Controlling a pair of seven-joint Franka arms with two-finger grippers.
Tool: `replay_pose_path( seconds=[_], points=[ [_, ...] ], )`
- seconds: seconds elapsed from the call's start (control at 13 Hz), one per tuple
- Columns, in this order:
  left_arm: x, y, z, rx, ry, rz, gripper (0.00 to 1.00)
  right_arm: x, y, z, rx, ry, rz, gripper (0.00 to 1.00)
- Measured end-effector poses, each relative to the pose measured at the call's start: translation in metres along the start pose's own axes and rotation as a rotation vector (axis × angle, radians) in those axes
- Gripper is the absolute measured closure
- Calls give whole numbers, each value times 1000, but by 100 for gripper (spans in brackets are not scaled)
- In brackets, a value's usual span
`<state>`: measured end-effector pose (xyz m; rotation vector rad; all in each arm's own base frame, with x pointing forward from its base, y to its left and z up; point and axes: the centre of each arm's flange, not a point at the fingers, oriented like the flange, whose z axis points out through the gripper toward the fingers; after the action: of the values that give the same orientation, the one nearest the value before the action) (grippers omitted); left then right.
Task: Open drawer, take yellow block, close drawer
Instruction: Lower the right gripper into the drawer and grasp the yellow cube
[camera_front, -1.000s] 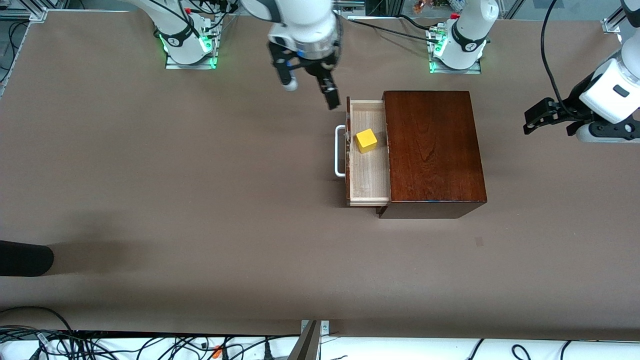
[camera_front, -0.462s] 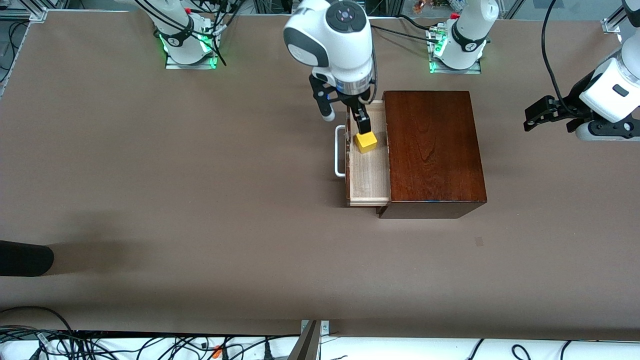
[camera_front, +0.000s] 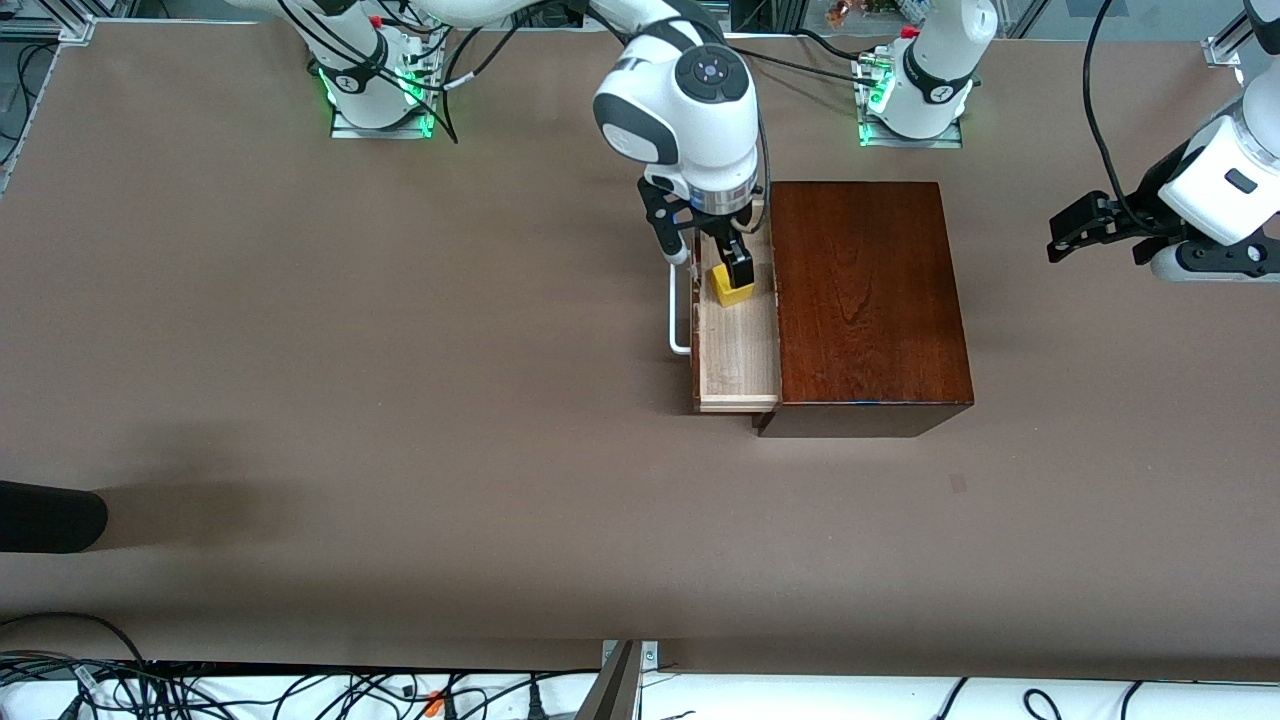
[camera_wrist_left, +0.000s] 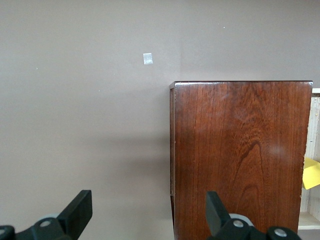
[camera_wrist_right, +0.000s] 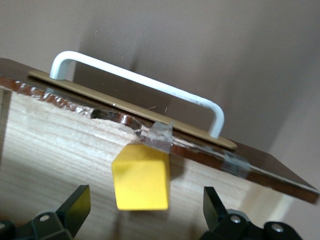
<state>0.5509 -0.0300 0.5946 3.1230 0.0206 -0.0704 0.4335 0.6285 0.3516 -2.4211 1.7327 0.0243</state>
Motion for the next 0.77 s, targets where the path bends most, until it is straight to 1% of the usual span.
replay_pose_path(
  seconds=[0.23,0.77],
  points=[
    [-1,0,0,0,-5,1,0,-2,2,22,12,20,-8,0],
    [-2,2,1,1,-17,4,0,-2,1,42,21,13,-12,0]
  ],
)
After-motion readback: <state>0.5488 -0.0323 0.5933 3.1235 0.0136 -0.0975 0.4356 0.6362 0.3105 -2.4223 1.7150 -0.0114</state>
